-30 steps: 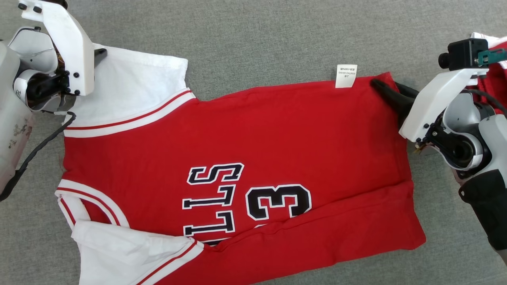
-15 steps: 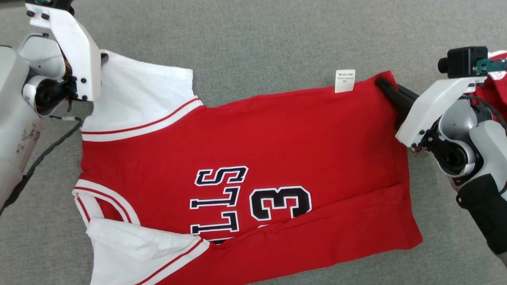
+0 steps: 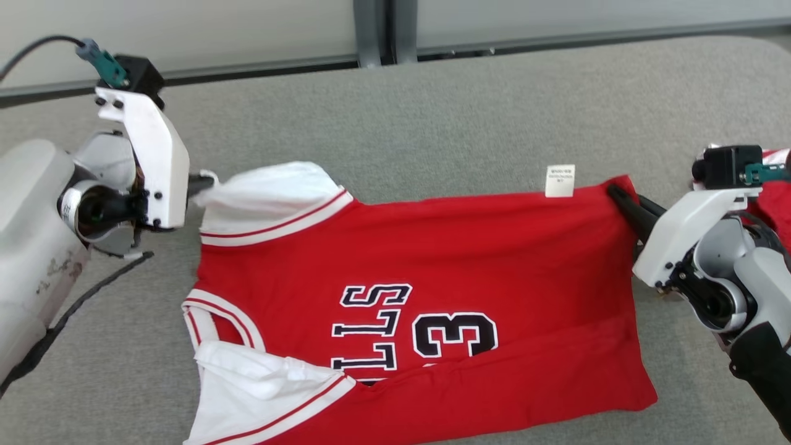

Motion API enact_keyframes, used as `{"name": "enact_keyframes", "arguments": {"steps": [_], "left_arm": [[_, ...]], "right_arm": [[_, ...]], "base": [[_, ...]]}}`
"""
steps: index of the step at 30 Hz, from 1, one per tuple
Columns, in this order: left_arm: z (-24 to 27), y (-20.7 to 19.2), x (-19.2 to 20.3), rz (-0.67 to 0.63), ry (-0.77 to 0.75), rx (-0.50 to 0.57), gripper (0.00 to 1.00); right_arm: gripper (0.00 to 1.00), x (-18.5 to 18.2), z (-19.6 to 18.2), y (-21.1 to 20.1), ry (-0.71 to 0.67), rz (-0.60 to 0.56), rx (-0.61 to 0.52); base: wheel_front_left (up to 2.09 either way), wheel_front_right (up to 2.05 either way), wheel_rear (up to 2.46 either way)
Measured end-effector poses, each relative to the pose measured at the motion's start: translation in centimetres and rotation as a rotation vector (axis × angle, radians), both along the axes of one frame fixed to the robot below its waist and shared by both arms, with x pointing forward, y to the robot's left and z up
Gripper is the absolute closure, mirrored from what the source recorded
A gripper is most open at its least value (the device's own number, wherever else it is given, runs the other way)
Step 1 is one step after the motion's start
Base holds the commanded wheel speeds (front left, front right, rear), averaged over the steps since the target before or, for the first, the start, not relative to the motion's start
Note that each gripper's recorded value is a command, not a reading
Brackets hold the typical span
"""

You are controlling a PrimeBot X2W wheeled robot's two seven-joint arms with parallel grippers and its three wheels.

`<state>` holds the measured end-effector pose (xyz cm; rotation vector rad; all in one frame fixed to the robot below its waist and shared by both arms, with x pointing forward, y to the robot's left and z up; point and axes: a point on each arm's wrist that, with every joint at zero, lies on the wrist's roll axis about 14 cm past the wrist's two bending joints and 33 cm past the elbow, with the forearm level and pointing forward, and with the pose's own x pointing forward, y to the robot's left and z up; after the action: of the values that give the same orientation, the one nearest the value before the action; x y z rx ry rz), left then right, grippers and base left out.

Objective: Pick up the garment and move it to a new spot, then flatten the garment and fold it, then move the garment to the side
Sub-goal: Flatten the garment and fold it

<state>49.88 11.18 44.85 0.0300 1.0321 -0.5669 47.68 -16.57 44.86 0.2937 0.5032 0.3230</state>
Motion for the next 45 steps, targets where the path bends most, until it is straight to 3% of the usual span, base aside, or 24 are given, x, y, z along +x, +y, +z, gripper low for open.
{"name": "enact_keyframes", "arguments": {"steps": [20, 27, 45], "left_arm": [[3.1, 1.4, -11.9, -0.084, 0.257, -0.041, 1.00], [3.0, 1.7, -13.4, -0.078, 0.305, -0.040, 1.00], [2.3, 1.5, -16.1, -0.099, 0.407, -0.032, 1.00]], "right_arm": [[1.00, -1.7, 0.3, 1.1, 0.005, 0.069, -0.057], [1.00, -2.0, 0.5, 1.1, 0.008, 0.141, -0.099], [1.00, -5.4, -0.7, 0.3, 0.210, 0.294, -0.186]], "base": [[0.00, 0.00, 0.00], [0.00, 0.00, 0.00], [0.00, 0.00, 0.00]]}}
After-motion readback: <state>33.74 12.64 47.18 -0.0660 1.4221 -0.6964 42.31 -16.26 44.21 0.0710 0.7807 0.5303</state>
